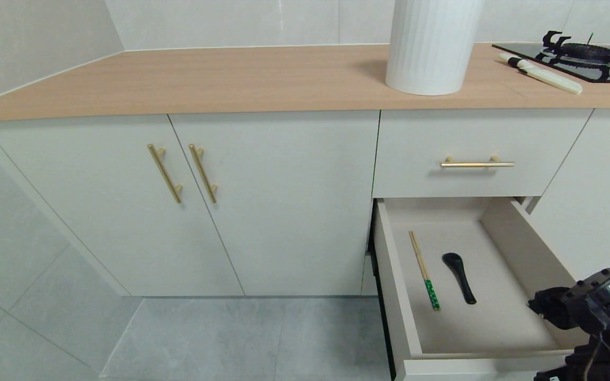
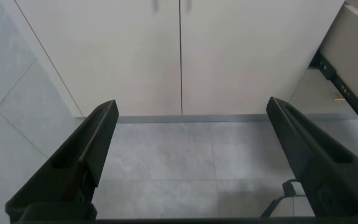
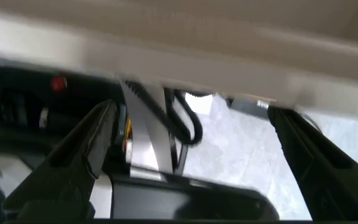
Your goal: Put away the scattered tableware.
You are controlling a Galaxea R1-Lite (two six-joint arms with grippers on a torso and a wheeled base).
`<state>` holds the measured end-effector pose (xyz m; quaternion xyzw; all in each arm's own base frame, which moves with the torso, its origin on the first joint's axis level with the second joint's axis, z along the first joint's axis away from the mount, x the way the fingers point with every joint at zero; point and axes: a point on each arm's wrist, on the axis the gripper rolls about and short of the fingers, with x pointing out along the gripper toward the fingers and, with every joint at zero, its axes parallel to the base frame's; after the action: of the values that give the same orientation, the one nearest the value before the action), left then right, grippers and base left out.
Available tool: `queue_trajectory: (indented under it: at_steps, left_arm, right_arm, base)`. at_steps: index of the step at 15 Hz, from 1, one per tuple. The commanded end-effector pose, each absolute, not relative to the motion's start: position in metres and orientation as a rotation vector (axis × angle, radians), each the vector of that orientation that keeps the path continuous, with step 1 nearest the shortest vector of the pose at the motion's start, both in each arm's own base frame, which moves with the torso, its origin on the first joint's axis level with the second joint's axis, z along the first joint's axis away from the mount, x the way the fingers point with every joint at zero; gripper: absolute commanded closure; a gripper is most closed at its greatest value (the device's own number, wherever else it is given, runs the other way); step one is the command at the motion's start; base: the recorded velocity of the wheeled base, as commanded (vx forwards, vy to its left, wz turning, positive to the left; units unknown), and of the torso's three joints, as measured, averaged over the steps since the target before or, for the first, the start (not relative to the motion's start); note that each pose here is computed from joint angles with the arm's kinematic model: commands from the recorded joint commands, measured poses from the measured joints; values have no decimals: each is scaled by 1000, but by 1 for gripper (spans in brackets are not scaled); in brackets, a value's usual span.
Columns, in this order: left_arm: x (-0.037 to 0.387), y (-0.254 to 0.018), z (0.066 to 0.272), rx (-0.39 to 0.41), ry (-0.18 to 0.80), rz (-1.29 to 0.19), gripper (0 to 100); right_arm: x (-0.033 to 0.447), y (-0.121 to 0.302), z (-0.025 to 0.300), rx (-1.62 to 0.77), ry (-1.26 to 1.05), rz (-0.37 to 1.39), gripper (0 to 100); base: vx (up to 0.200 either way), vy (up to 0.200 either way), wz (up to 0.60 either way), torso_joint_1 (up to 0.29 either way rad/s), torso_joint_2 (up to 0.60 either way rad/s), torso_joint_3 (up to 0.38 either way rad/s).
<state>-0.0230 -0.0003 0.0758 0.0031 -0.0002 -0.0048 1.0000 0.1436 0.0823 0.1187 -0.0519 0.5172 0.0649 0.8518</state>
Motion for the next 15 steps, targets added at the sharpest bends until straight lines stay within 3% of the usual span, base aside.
queue_trajectory:
  at_steps: [1,15]
  left_arm:
    - [-23,0,76,6,0,-9,0]
    - [-23,0,76,6,0,-9,0]
  right_arm:
    - [146,84,117,-104,1085,132,0]
    - [183,95,119,-22,914,80,0]
  base:
    - [0,0,0,0,0,0]
    - [0,0,0,0,0,0]
